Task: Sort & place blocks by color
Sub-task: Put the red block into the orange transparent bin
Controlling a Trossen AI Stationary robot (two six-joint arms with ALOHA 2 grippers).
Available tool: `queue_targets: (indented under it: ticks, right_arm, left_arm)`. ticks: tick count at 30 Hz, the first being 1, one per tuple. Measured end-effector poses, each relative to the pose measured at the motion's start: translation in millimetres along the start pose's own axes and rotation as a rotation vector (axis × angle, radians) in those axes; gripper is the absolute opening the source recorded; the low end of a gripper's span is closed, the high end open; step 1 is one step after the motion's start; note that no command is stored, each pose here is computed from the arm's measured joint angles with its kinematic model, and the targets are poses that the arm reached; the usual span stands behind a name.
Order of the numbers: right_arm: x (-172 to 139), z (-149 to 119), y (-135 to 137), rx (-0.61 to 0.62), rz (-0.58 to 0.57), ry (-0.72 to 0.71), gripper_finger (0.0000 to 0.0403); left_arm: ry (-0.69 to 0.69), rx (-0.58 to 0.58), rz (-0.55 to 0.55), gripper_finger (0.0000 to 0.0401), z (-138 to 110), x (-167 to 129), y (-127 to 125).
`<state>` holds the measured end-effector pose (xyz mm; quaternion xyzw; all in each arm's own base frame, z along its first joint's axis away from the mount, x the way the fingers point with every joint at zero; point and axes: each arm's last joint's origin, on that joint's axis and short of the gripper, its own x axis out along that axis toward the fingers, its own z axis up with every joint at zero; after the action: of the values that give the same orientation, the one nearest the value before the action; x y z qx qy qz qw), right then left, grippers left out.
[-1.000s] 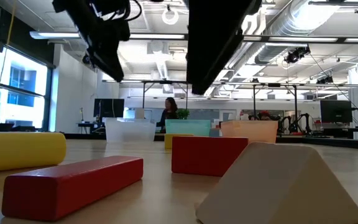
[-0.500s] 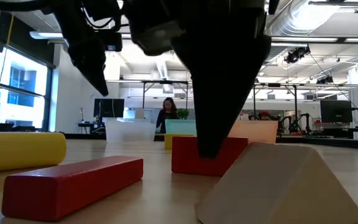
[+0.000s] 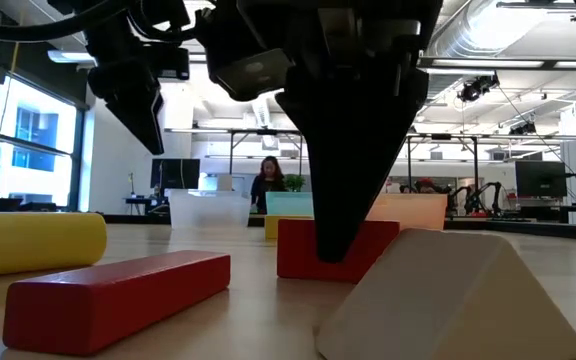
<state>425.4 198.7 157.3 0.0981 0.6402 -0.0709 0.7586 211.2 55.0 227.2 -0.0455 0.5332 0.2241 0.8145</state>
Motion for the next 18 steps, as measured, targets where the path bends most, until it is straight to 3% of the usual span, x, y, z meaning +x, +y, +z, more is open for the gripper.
queue_targets:
  ticks: [3, 8, 11, 18]
  right_arm:
    - [0.0, 2.0, -2.6, 0.006, -0.001, -0.001, 0.0011]
    - [0.3, 6.2, -9.4, 0.021, -0.039, -0.019, 0.0027]
    - [-1.8, 8.5, -16.3, 0.016, -0.067, -0.013, 0.0014]
    - [-29.1, 14.2, -31.0, 0.022, -0.189, -0.121, 0.0014]
  left_arm:
    - [0.006, 0.006, 0.009, 0.0216, -0.8, -0.2, -0.5]
    - [0.017, 0.008, 0.011, 0.0216, -2.2, -0.6, -1.7]
    - [0.017, 0.012, 0.007, 0.0216, -2.6, -1.0, -3.7]
    - [0.015, 0.038, -0.014, 0.0216, -4.7, -3.7, -14.3]
